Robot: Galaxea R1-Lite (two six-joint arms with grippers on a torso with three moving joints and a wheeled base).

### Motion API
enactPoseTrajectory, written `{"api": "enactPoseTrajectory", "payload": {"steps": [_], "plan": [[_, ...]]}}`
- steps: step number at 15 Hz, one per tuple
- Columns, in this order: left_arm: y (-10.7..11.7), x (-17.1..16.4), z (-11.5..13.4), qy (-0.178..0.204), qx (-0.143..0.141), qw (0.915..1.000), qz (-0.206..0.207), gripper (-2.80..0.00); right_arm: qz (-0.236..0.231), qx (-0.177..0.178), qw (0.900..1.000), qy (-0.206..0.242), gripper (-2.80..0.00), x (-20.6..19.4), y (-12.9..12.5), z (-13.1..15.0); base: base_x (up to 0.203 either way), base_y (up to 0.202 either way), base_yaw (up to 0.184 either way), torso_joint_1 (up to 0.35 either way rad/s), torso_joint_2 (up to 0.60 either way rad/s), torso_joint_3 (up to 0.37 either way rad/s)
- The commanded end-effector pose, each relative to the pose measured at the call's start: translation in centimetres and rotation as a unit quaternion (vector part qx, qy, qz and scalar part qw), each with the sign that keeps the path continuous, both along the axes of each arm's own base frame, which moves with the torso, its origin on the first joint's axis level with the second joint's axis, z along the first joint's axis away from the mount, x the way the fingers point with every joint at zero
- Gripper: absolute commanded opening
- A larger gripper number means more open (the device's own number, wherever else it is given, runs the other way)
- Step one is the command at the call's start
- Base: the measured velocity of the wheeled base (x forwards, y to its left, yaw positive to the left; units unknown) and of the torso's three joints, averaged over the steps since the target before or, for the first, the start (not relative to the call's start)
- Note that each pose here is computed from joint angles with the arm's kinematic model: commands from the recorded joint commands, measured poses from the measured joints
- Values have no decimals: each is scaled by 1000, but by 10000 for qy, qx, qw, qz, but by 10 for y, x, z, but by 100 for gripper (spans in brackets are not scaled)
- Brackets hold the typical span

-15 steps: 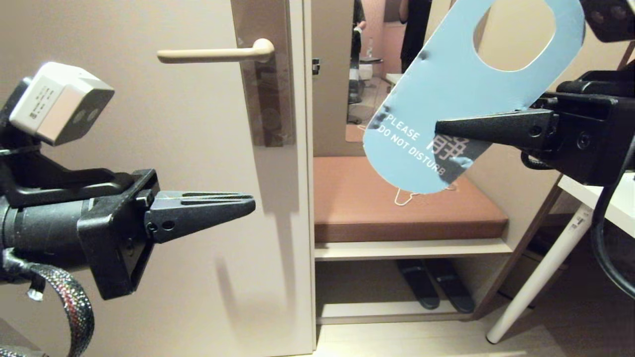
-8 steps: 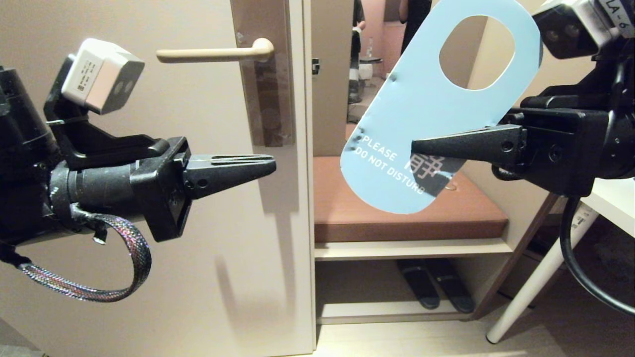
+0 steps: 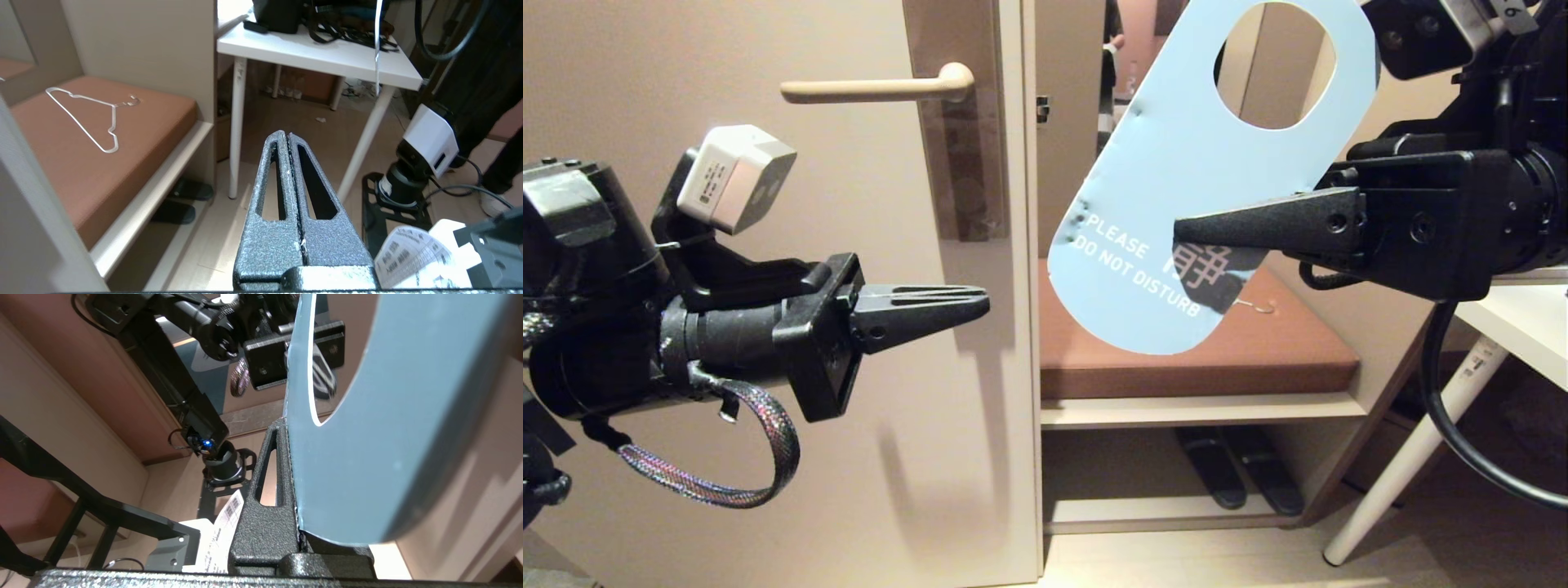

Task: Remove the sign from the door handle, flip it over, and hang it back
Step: Hand it to the other hand

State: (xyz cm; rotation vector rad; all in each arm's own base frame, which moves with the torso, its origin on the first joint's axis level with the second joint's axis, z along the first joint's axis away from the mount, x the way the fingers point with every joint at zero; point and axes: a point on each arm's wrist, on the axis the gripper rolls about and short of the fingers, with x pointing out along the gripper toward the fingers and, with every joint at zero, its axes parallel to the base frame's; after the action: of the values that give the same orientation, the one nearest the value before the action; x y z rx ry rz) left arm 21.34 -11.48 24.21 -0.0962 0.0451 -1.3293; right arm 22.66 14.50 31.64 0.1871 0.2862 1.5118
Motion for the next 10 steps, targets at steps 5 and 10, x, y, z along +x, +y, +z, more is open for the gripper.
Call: {"api": "enactPoseTrajectory", "payload": {"steps": [5, 10], "plan": [[1, -3, -5, 66, 17, 10000, -51, -280, 315, 43, 9995, 31, -280, -4, 0, 2, 0, 0, 0, 0, 0, 0], [2, -5, -1, 25, -23, 9999, -136, -280, 677, 0, 9974, 249, -280, -11, 5, -1, 0, 0, 0, 0, 0, 0]]}}
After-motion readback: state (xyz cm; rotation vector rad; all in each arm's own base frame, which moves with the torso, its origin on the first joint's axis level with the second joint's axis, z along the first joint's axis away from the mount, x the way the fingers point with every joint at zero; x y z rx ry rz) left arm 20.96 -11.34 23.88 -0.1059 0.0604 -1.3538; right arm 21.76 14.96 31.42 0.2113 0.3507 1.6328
